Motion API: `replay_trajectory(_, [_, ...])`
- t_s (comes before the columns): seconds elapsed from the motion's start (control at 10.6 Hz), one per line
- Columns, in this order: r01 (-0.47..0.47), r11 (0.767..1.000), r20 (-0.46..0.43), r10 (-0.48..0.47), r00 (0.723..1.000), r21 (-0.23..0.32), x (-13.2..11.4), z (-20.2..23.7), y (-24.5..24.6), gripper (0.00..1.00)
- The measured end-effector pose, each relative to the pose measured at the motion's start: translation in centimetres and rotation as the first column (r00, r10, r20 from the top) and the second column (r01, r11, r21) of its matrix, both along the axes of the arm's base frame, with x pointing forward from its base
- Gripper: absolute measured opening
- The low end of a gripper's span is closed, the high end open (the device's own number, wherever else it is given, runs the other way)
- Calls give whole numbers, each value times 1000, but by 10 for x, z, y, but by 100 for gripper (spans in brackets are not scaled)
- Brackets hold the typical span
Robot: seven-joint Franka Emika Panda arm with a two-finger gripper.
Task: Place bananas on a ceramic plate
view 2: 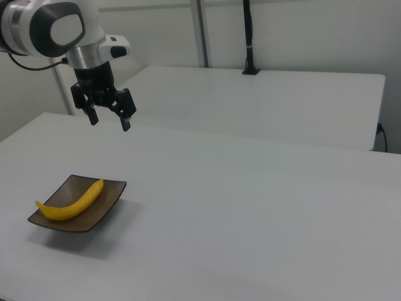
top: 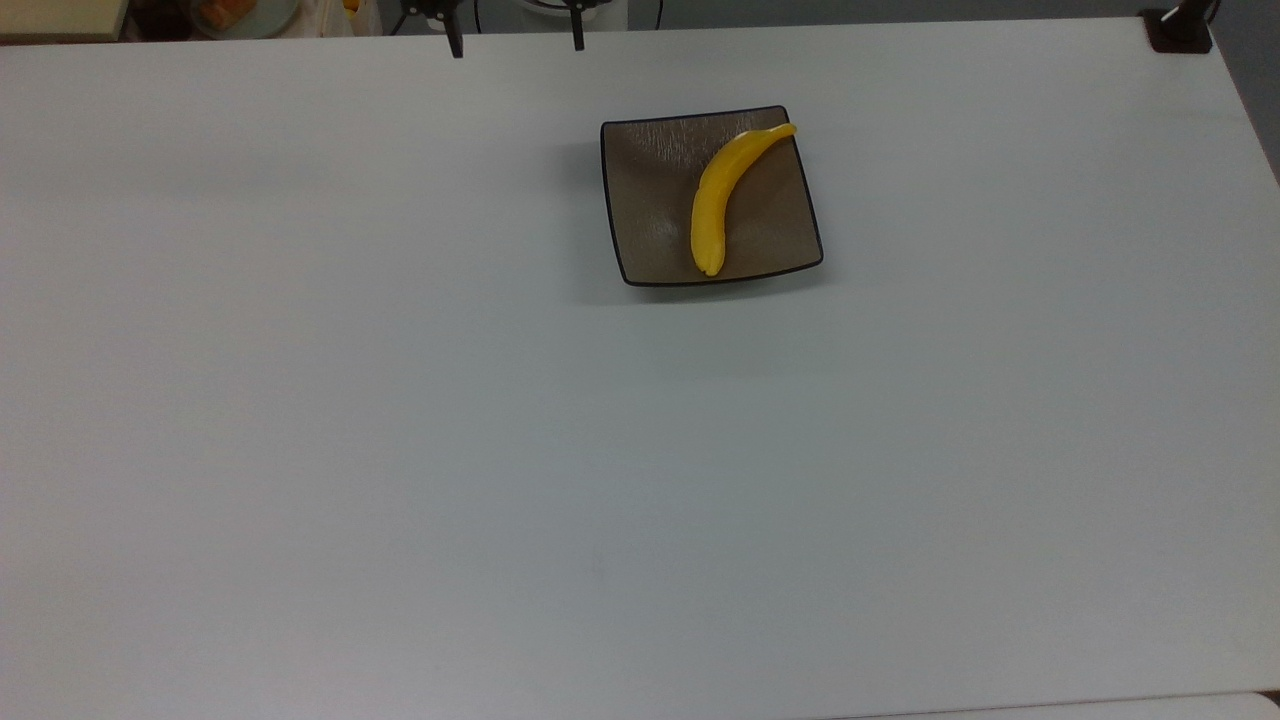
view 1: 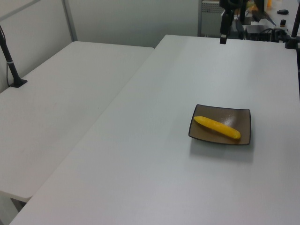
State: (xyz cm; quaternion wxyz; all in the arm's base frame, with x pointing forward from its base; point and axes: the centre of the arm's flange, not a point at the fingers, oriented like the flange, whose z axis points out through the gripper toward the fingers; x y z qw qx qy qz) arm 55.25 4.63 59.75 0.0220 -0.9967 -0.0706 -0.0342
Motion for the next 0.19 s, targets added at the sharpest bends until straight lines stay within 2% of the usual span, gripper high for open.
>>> replay_trajectory(0.19, [5, 1000, 20, -5, 1000, 29, 2, 2, 2, 100])
